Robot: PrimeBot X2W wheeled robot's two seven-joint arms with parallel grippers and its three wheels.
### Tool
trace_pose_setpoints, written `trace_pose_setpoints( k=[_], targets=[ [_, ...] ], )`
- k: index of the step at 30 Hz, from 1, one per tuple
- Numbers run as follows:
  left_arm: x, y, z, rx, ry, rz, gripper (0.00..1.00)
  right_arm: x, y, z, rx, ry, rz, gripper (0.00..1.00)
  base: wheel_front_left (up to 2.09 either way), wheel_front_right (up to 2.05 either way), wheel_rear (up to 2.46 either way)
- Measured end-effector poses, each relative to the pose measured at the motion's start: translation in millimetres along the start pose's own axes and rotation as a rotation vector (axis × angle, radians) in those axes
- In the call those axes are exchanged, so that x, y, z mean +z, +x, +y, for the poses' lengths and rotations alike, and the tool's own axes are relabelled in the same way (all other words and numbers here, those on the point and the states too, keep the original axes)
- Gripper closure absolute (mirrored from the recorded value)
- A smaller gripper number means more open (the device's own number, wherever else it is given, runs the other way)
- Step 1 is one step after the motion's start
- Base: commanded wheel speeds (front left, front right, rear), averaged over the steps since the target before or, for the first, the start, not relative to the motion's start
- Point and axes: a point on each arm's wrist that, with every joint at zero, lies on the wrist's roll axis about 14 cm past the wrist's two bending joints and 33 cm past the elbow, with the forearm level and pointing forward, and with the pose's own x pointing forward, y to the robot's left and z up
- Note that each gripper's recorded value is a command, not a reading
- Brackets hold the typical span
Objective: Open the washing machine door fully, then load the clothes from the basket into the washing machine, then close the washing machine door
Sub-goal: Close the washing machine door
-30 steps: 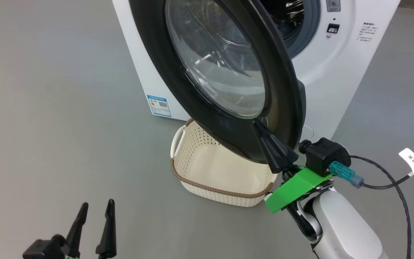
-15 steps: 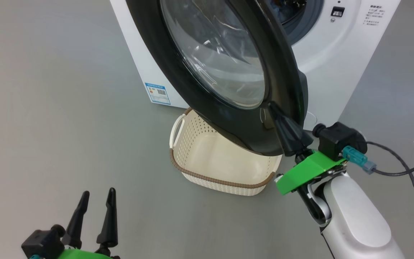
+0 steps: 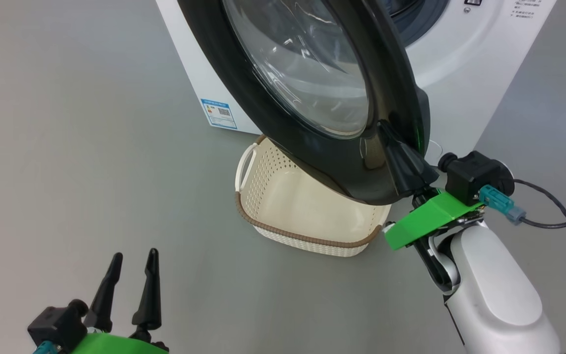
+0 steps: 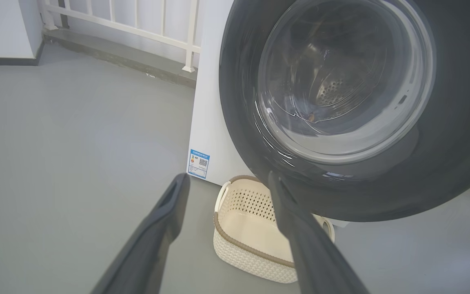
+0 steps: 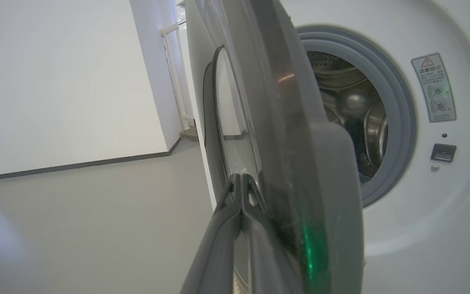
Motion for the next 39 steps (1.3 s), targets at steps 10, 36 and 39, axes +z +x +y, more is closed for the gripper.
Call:
trace_pose_setpoints(
  k=[10,36,39],
  targets=[
    [-7,13,-4,-0.010,-0.007,0.022,0.00,7,11,-20,-0.033,-0.022,-0.034,1.00,0.00,0.00,0.00],
    [-35,56,-24,-0.079,0.000,0.097,0.00,-2,43,-89,-0.140,-0.104,-0.079,1.00,0.00,0.00,0.00],
    [-40,58,-24,-0.082,0.007,0.112,0.00,-7,48,-97,-0.143,-0.117,-0.070,1.00,0.00,0.00,0.00]
  ],
)
